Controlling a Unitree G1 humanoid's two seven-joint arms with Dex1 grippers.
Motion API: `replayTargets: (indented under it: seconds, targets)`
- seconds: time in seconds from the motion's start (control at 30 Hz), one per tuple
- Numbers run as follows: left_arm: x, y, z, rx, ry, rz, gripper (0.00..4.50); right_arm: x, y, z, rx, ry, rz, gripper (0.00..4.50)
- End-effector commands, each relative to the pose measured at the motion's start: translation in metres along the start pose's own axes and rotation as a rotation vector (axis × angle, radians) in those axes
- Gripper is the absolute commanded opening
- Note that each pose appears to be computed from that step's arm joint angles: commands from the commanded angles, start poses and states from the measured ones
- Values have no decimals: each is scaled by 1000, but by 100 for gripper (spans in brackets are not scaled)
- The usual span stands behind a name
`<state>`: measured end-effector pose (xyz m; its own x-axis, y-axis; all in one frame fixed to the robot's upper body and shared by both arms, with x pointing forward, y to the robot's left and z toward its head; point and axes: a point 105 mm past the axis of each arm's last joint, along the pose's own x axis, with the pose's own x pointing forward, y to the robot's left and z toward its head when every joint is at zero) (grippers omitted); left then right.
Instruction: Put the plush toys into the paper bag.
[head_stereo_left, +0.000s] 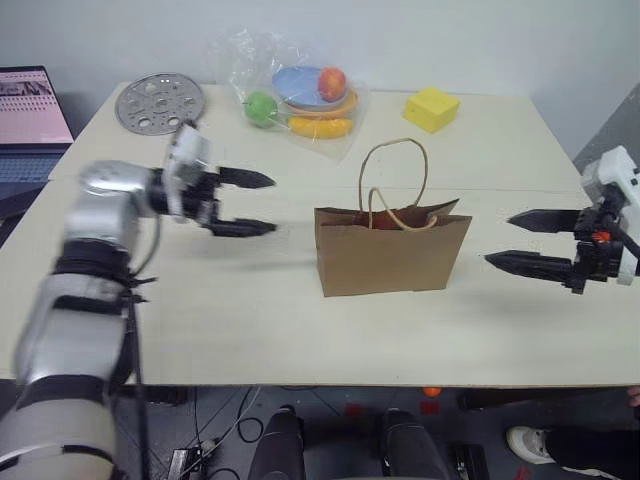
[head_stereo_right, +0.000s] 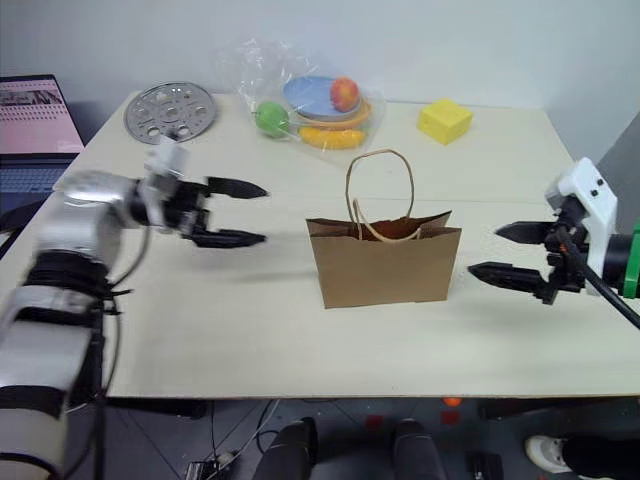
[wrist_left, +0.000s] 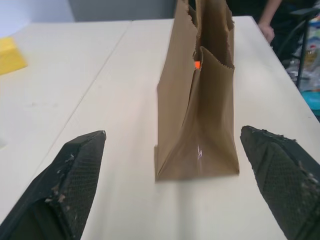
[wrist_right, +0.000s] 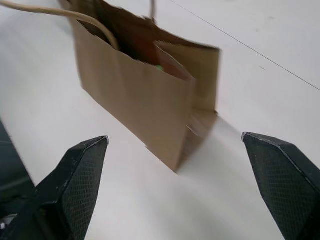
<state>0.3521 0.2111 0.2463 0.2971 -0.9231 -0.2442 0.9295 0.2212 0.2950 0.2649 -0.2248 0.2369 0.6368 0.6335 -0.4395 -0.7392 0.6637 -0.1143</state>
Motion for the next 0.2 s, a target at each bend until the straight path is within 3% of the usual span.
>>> replayTargets:
  seconds: [0.03, 0.2]
  targets:
    - [-17, 3, 8, 36, 97, 170, 447, -9, -10, 5, -65, -32, -45, 450]
    - [-21, -17, 16, 65, 73, 210, 447, 1, -13, -1, -41, -63, -24, 450]
